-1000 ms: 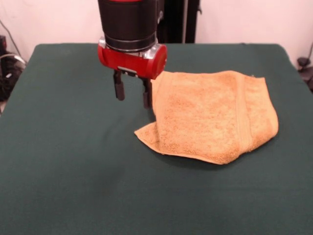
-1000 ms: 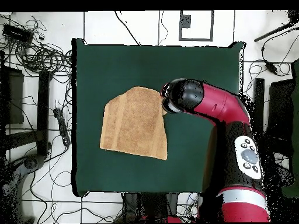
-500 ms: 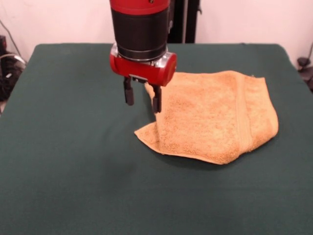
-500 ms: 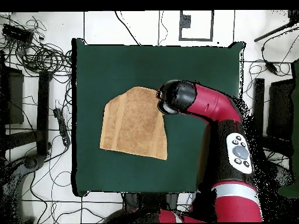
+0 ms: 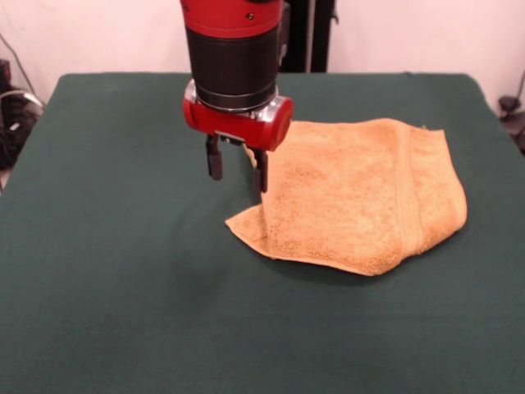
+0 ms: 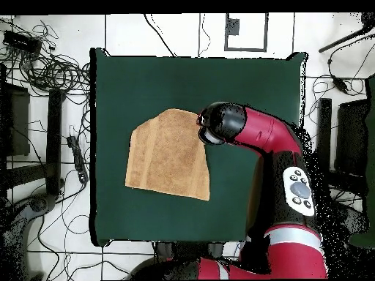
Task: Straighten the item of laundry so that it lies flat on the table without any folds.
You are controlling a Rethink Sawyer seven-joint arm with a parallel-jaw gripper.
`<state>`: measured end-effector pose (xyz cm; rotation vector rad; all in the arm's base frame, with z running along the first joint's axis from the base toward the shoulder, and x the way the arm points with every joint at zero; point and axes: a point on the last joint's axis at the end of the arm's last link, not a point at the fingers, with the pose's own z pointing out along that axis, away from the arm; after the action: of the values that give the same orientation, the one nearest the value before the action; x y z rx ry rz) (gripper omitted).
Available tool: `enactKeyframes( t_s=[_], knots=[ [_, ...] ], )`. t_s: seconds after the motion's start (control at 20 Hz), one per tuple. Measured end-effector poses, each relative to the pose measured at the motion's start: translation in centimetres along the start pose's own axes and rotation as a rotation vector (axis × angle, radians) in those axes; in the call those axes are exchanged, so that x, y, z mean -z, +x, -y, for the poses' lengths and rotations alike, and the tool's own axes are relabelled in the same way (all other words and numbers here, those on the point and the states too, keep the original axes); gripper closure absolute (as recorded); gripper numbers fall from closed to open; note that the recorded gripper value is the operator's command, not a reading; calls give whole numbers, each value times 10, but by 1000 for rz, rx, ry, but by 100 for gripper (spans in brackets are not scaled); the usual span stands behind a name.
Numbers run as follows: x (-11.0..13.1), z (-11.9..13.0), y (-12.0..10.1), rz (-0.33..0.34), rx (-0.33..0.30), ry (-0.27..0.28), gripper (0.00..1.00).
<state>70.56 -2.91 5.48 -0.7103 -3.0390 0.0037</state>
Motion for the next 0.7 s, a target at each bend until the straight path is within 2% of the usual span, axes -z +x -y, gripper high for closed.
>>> enactKeyframes(
  t_s=[0.7],
  knots=[
    [5,2,-5,-3,-42,-19,0]
  ],
)
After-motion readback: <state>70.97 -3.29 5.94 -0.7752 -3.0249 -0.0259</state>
